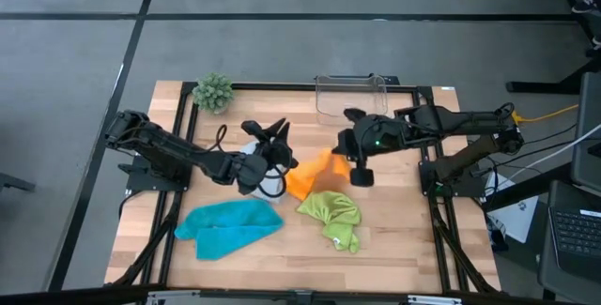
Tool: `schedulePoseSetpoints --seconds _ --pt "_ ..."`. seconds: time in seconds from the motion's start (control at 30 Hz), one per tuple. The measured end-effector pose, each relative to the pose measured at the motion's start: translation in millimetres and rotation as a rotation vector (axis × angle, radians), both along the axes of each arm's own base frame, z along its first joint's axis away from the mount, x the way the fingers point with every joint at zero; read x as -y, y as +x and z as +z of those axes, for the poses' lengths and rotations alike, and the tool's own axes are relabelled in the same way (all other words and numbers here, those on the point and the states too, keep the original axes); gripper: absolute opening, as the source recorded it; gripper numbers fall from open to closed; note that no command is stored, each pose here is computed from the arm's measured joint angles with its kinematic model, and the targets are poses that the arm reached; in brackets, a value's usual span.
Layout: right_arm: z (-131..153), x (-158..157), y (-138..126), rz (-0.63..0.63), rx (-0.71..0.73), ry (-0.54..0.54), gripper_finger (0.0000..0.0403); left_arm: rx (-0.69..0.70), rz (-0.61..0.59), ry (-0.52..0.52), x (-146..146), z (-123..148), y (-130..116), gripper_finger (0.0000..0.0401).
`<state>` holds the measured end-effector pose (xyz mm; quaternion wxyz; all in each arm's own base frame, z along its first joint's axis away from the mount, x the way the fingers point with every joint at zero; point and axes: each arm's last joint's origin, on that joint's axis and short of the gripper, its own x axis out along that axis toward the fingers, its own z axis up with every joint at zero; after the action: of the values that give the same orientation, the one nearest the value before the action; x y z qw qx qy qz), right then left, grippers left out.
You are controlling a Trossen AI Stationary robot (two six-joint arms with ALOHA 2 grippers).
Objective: Fold microfiber towels
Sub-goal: Fold the orange microfiber cloth
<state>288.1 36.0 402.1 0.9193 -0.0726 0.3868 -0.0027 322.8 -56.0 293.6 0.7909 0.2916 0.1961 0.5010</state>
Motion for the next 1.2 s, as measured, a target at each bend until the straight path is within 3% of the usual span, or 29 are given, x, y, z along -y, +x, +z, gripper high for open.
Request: schedulePoseSetpoints --seconds 0.13,0.2,0.4,0.47,0.53,0.67,0.8,0.9,1.1,1.2 --pt "8.5 -0.9 7.8 0.018 0.118 0.003 0.0008 0.031 -0.080 -0.025 -1.0 -0.1 2.6 0.0066" --pt "15.8 2.6 11.9 -0.084 0.207 -0.066 0.0008 0.046 -0.129 -0.040 0.1 -0.3 3.8 0.0066" --pt "38.8 22.2 2.5 -0.803 0.377 -0.532 0.0008 0.081 -0.182 -0.051 13.7 2.3 1.7 0.0066" --pt "43.2 23.9 -2.3 -0.925 0.414 -0.563 0.0008 0.086 -0.197 -0.053 18.1 2.8 0.8 0.0066" --pt "45.1 22.4 -4.0 -0.861 0.408 -0.487 0.0008 0.086 -0.203 -0.053 20.1 2.7 0.3 0.0066" --pt "40.1 11.8 0.3 -0.492 0.318 -0.183 0.0008 0.093 -0.204 -0.058 20.6 2.7 0.2 0.0066" --pt "36.2 1.9 3.0 -0.181 0.245 0.006 0.0008 0.130 -0.206 -0.080 20.6 2.7 0.2 0.0066" --pt "36.2 1.3 3.2 -0.160 0.242 0.025 0.0008 0.163 -0.242 -0.107 21.3 2.5 1.1 0.0066" --pt "36.1 12.0 3.8 -0.265 0.255 -0.043 0.0008 0.238 -0.476 -0.222 27.0 1.4 5.7 0.0066" --pt "34.8 18.1 3.8 -0.294 0.245 -0.034 0.0008 0.251 -0.507 -0.237 28.0 1.9 6.2 0.0066"
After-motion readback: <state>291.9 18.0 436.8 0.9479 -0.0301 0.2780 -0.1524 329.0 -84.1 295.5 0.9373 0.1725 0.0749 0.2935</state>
